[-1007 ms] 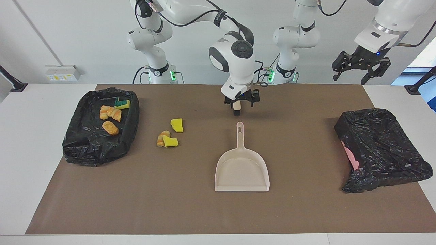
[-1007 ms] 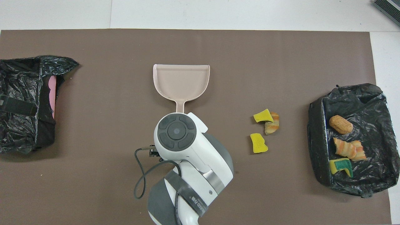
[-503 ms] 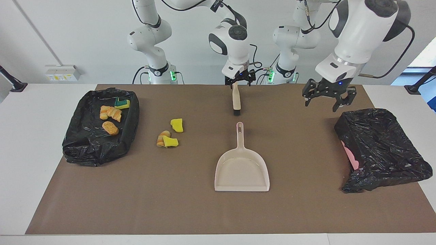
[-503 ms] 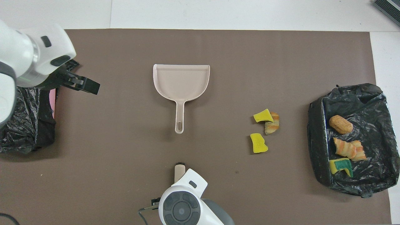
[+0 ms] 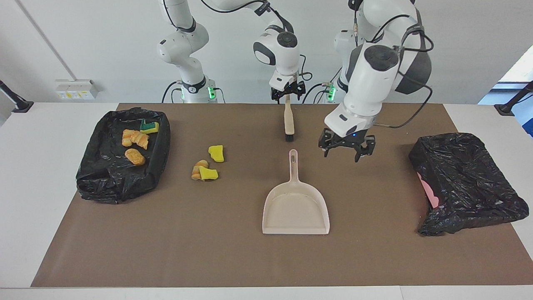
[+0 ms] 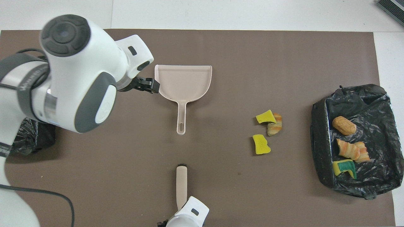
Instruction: Sweep and dump trash in bin
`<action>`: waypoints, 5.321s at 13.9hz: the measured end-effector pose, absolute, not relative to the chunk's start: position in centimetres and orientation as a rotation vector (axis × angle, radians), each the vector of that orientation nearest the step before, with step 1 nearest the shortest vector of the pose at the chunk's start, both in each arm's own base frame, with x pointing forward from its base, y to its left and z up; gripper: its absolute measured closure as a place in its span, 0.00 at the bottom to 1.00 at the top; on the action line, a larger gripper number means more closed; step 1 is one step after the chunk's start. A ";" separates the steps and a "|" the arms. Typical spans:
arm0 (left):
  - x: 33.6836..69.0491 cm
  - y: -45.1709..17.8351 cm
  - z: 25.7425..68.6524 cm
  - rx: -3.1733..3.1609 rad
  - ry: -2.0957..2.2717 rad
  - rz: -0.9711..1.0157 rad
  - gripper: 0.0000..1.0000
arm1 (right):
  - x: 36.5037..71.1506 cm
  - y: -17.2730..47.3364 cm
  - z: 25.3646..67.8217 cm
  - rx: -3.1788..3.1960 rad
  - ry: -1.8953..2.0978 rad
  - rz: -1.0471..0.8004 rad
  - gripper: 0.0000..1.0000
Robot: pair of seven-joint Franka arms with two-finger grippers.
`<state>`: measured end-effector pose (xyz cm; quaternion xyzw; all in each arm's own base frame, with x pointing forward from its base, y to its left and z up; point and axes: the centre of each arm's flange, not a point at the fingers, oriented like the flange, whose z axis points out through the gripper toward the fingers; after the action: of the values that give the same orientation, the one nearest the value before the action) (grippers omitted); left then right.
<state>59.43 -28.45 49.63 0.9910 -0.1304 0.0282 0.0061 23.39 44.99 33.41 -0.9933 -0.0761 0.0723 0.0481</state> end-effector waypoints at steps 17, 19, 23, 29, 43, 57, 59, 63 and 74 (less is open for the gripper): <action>52.2 -36.3 35.4 3.064 -0.353 0.059 0.00 | 26.0 40.1 35.4 -3.118 -0.307 0.432 0.74; 52.3 -36.3 35.5 3.063 -0.349 0.066 0.05 | 27.1 37.1 38.4 -3.159 -0.308 0.482 0.74; 52.4 -36.3 35.5 3.061 -0.349 0.073 0.55 | 30.0 28.8 44.1 -3.261 -0.275 0.515 0.74; 52.6 -35.9 36.3 3.047 -0.469 0.090 0.68 | 38.0 18.8 44.8 -3.434 -0.072 0.408 0.74; 50.3 -29.6 41.3 2.707 -1.750 -0.268 0.68 | 47.1 9.5 38.8 -3.430 -0.109 0.302 0.74; 43.9 -29.5 38.6 2.422 -2.146 -0.315 0.68 | 44.8 20.7 31.6 -3.016 -0.024 0.446 0.74; 43.7 -29.4 37.8 2.418 -2.151 -0.300 0.68 | 44.6 22.8 31.5 -2.857 -0.055 0.433 0.74; 43.5 -29.6 37.5 2.412 -2.163 -0.294 0.68 | 44.7 24.8 31.8 -2.614 -0.022 0.425 0.74; 43.1 -31.2 37.6 2.343 -2.251 -0.191 0.68 | 40.7 20.5 45.9 -2.962 0.085 0.560 0.74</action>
<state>43.13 -31.21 37.64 0.7187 -0.6906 -0.0585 -0.0566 40.70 20.51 45.93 -0.9803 0.0280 0.1853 0.0629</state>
